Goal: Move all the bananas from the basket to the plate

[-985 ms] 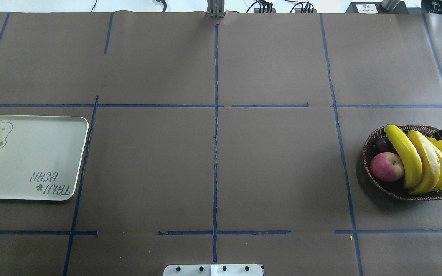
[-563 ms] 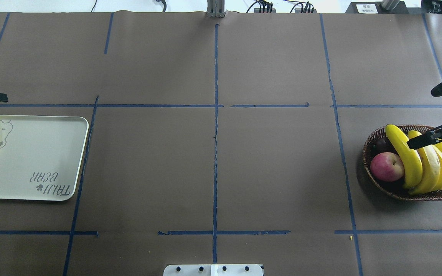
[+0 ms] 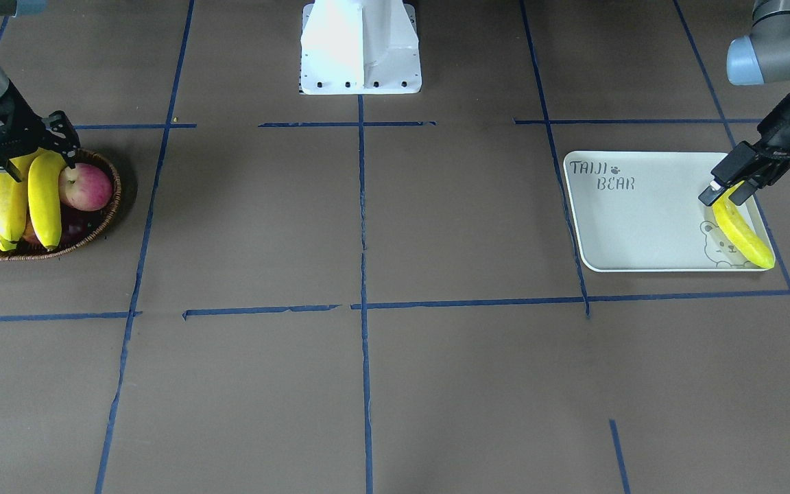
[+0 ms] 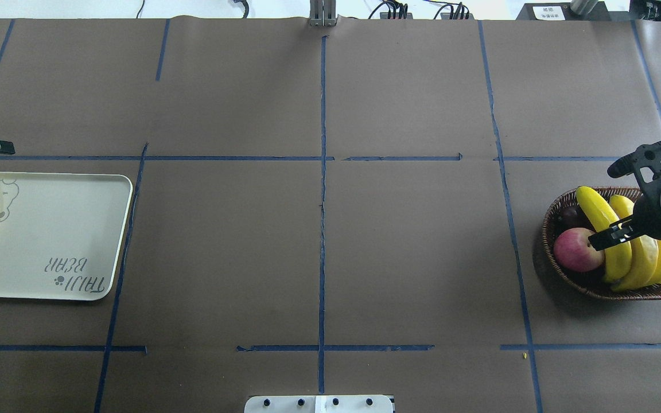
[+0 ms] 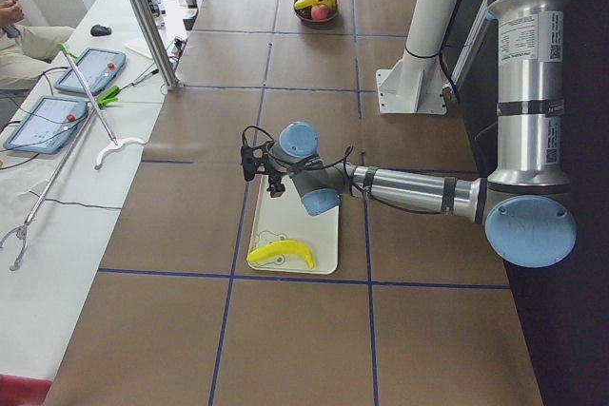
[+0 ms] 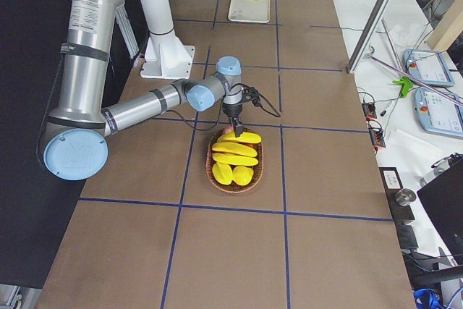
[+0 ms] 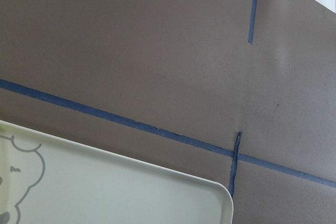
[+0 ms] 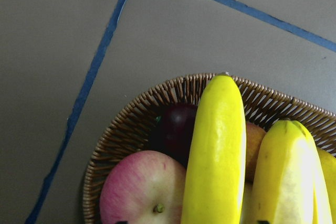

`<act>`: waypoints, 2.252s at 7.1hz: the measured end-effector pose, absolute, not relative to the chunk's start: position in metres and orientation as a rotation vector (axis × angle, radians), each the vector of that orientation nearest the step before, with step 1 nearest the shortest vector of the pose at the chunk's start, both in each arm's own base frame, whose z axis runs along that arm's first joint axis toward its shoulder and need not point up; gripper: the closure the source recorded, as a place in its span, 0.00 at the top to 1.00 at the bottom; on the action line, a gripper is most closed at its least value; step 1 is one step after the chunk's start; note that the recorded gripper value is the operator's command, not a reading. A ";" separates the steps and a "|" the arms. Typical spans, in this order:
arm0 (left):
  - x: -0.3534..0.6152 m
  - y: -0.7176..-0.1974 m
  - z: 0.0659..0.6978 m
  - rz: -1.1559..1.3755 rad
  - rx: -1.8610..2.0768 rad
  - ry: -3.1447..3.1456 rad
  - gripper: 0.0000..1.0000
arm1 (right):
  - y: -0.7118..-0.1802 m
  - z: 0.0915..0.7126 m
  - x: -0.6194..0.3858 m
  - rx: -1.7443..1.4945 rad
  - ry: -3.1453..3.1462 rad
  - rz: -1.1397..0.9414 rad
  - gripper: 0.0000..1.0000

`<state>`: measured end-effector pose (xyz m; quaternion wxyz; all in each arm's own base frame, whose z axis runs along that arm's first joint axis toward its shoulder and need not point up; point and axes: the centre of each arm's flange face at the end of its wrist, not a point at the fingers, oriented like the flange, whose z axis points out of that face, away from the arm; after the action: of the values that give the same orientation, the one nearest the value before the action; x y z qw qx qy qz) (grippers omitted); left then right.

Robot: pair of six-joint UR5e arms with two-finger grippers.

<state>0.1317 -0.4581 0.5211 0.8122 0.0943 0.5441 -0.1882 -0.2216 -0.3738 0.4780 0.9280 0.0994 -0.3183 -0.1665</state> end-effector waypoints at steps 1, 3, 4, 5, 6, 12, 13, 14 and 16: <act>0.132 -0.458 0.521 -0.402 0.202 1.162 1.00 | -0.371 0.480 -0.225 0.199 -0.647 -0.351 0.76; 0.132 -0.458 0.521 -0.401 0.201 1.162 1.00 | -0.367 0.487 -0.222 0.191 -0.635 -0.366 0.76; 0.132 -0.457 0.522 -0.400 0.201 1.162 1.00 | -0.366 0.489 -0.221 0.189 -0.631 -0.370 0.77; 0.132 -0.457 0.522 -0.400 0.201 1.162 1.00 | -0.365 0.490 -0.221 0.189 -0.630 -0.372 0.76; 0.131 -0.456 0.523 -0.400 0.202 1.162 1.00 | -0.365 0.490 -0.221 0.190 -0.627 -0.372 0.74; 0.132 -0.456 0.524 -0.398 0.201 1.161 1.00 | -0.366 0.498 -0.234 0.193 -0.597 -0.391 0.57; 0.132 -0.456 0.524 -0.398 0.201 1.160 1.00 | -0.365 0.498 -0.236 0.192 -0.597 -0.394 0.42; 0.133 -0.456 0.524 -0.398 0.200 1.159 1.00 | -0.365 0.498 -0.236 0.192 -0.598 -0.395 0.28; 0.133 -0.456 0.525 -0.398 0.199 1.159 1.00 | -0.365 0.496 -0.236 0.195 -0.599 -0.395 0.20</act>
<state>0.1328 -0.4557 0.5248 0.8135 0.0934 0.5428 -0.1866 -0.2355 -0.3648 0.4964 0.9317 0.0951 -0.2929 -0.1929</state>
